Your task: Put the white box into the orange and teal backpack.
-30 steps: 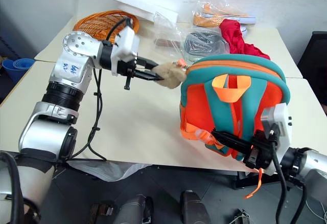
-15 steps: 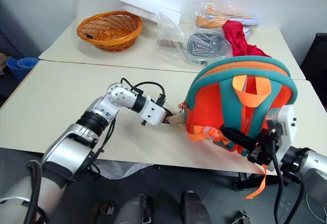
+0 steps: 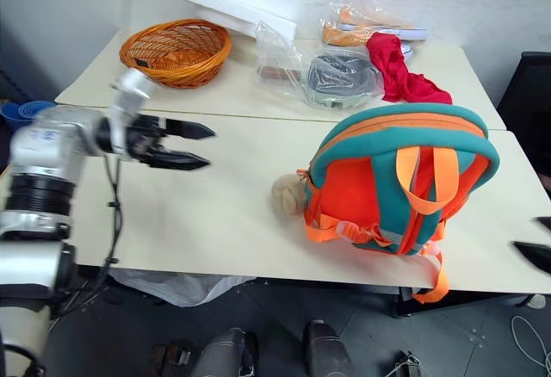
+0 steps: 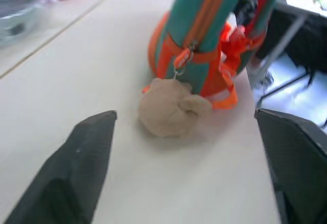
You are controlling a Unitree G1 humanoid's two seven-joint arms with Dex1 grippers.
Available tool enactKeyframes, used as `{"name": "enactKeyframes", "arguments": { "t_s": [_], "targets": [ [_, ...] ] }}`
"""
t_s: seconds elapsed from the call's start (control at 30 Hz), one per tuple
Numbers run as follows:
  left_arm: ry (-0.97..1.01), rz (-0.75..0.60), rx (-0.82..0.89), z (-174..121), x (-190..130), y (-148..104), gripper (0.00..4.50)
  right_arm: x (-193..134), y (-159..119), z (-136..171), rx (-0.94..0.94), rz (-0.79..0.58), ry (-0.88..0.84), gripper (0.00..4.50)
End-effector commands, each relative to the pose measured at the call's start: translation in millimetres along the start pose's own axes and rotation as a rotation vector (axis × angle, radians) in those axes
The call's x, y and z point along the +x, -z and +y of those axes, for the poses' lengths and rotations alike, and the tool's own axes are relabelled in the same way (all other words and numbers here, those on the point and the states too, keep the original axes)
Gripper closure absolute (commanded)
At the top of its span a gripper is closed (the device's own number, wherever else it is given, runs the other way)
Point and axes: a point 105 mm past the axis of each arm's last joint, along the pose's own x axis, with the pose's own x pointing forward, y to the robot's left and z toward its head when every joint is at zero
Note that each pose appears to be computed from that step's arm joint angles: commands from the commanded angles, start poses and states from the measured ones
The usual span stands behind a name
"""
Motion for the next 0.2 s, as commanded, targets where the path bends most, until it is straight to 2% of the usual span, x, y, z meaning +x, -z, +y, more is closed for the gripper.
{"name": "enactKeyframes", "arguments": {
  "t_s": [0.03, 0.13, 0.2],
  "targets": [
    [0.013, -0.068, 0.041, -10.2, -20.7, -25.7, 0.0, -23.9, -16.1, -12.0, -0.029, -0.042, 0.049, 0.03],
    [0.006, -0.109, 0.036, -14.9, -20.9, -26.1, 0.0, -16.1, -13.3, -14.9, -0.045, -0.072, 0.063, 0.03],
    [-0.026, -0.075, 0.065, -14.0, -11.8, -9.9, 0.0, -4.9, -5.7, -16.5, -0.032, -0.098, 0.078, 0.03]
  ]
}}
